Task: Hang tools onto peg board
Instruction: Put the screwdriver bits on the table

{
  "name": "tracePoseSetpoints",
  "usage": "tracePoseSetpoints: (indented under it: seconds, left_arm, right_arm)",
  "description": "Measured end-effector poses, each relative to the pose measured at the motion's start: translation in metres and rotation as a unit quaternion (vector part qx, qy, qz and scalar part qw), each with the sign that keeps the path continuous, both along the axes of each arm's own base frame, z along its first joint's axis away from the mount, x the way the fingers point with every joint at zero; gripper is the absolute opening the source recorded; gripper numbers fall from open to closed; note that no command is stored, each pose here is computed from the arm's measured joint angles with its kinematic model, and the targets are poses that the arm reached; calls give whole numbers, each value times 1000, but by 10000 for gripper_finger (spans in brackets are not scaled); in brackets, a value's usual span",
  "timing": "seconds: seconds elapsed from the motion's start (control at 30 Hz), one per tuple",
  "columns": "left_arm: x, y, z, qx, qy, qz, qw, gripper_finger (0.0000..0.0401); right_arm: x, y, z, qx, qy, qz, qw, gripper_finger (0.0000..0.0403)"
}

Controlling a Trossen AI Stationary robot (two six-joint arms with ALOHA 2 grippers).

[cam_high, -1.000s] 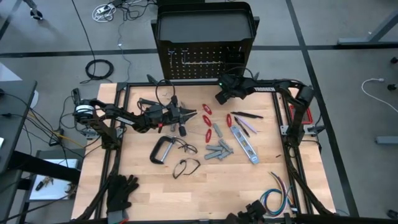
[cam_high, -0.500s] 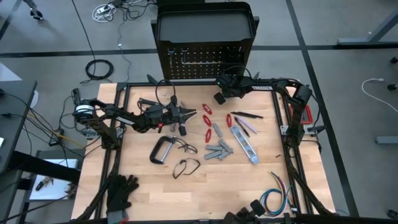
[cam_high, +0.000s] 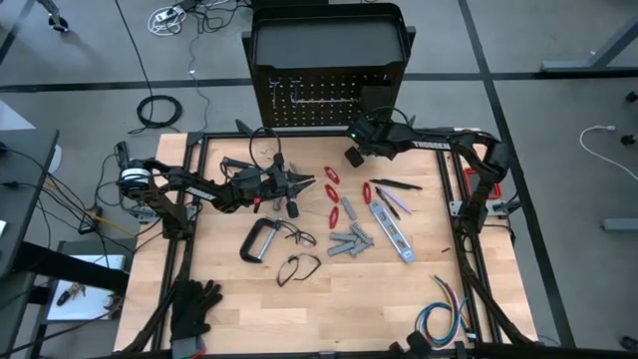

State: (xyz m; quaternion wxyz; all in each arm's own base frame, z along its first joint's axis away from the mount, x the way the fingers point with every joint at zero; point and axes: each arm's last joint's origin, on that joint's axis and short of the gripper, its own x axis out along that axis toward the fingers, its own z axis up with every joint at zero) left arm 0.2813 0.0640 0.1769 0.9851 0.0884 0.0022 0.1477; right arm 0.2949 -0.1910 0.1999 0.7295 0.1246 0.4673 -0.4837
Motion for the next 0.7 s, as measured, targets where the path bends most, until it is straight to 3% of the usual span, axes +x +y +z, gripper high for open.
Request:
tracePoseSetpoints:
  seconds: [0.2, 0.7]
  left_arm:
    - [0, 0, 0, 0, 0, 0, 1000, 47]
    - [0, 0, 0, 0, 0, -1, 1000, 47]
  right_arm:
    - [-2, 7, 13, -16, -15, 1, 1000, 39]
    - [-6, 16, 5, -8, -7, -3, 1000, 39]
